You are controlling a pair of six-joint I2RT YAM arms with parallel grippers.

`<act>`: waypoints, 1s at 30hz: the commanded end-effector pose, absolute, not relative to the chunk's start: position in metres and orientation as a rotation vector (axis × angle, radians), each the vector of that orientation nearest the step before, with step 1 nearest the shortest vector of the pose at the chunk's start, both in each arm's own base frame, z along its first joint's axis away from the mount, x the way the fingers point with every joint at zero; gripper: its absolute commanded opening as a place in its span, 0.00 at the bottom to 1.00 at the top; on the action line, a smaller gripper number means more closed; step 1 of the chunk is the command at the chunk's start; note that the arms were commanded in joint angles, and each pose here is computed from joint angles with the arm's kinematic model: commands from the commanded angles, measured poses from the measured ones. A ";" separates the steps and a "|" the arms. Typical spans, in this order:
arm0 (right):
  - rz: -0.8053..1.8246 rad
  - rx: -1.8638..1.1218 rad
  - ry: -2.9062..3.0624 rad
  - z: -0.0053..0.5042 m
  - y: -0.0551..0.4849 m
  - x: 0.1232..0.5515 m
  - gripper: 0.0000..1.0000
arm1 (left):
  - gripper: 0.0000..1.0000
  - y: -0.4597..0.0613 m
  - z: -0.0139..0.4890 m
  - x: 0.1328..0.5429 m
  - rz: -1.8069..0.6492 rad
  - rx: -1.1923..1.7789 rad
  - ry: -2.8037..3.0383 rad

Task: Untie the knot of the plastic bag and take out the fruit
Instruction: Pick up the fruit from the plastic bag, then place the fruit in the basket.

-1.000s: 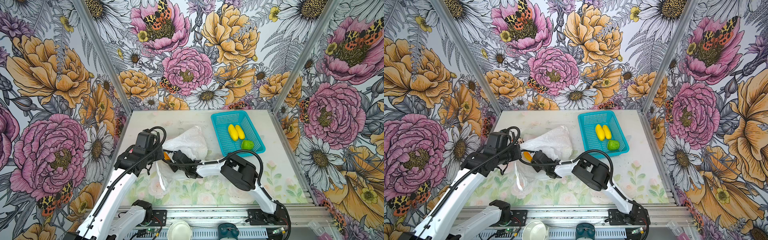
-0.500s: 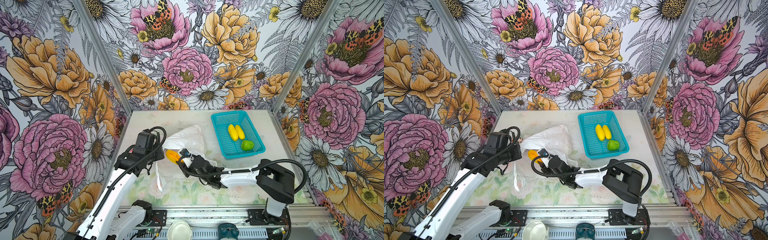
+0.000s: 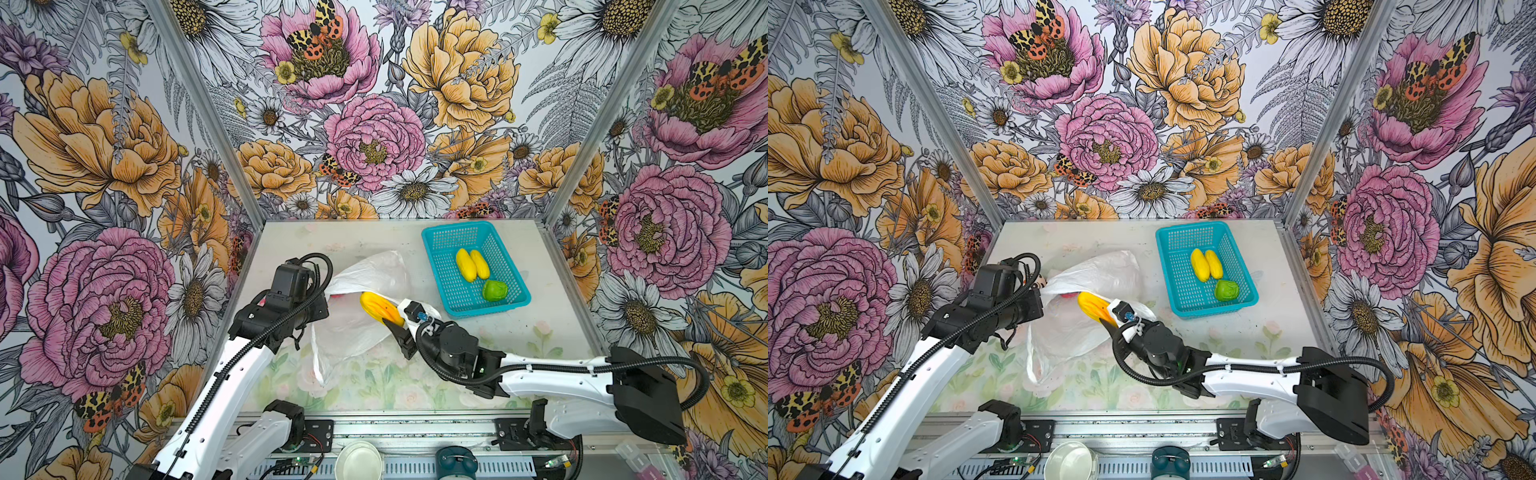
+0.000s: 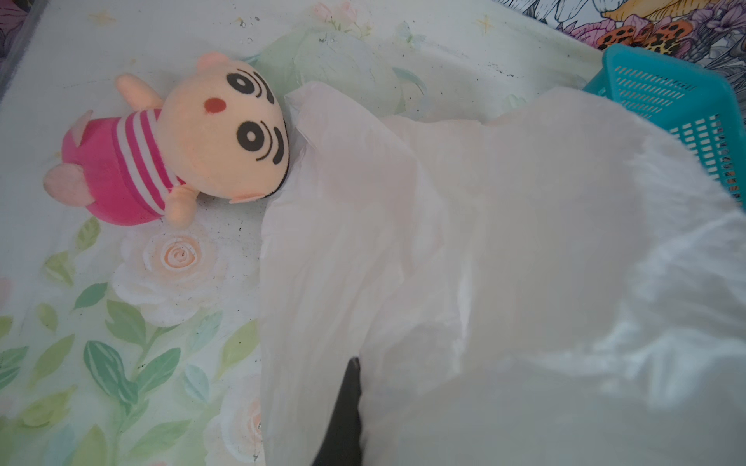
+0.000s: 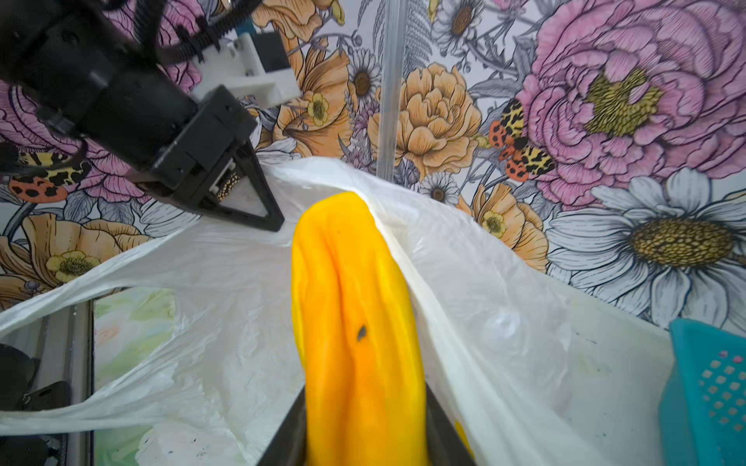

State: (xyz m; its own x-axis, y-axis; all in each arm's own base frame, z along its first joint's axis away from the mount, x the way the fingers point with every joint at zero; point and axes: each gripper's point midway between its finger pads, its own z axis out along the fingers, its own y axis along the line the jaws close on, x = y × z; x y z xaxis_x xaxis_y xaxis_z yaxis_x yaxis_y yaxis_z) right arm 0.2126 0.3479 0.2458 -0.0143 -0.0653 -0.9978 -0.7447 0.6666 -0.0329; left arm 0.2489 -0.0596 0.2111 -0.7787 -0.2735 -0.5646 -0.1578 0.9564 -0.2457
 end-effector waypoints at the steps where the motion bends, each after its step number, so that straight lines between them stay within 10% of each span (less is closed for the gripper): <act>1: 0.567 -0.566 1.416 0.279 0.312 0.218 0.27 | 0.00 -0.057 0.214 0.247 -0.243 -0.305 2.460; 10: 0.613 -0.485 1.420 0.275 0.278 0.225 0.29 | 0.00 -0.056 0.213 0.247 -0.242 -0.307 2.463; 22: 0.631 -0.826 1.489 0.230 0.388 0.201 0.23 | 0.00 -0.052 0.215 0.247 -0.234 -0.324 2.449; 30: 0.635 -0.678 1.386 0.284 0.331 0.195 0.24 | 0.00 -0.054 0.213 0.248 -0.242 -0.320 2.462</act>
